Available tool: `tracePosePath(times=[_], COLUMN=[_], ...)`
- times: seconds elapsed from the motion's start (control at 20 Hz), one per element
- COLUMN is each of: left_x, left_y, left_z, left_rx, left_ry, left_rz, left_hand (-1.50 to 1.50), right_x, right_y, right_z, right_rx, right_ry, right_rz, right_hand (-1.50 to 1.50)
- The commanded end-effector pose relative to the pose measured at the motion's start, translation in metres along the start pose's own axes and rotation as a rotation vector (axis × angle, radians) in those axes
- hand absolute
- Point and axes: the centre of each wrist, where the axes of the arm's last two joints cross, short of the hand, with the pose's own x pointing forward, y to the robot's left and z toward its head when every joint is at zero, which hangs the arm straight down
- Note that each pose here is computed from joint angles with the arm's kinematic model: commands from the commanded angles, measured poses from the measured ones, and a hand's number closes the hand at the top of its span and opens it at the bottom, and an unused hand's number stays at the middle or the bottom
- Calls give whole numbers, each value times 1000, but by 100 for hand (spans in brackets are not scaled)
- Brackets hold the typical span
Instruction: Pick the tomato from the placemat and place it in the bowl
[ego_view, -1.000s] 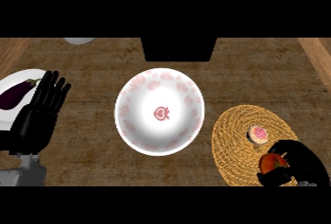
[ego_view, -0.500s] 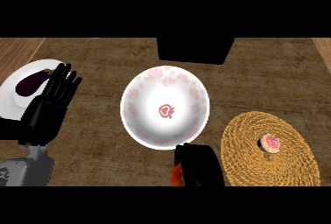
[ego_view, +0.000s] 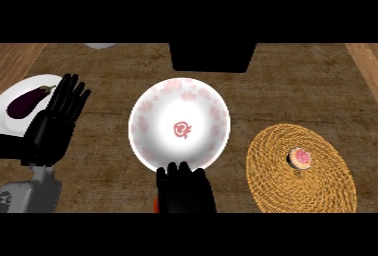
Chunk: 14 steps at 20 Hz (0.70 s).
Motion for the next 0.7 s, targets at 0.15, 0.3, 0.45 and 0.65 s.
tracePosePath(times=[0.15, 0.3, 0.45, 0.65], left_x=[-1, -2, -6, 8], left_y=[14, 12, 7, 12], left_z=[1, 4, 12, 3], left_rx=[15, 22, -1, 8], left_ry=[-9, -11, -15, -20], left_rz=[11, -5, 0, -6], left_hand=[0, 0, 0, 0], right_x=[16, 13, 12, 8], right_y=[-44, -60, -65, -80], right_z=[-5, -20, -35, -62], right_rx=[-204, -235, -274, -316], right_ry=[237, 276, 321, 362], right_rz=[10, -35, -66, -88], right_hand=[150, 150, 150, 150])
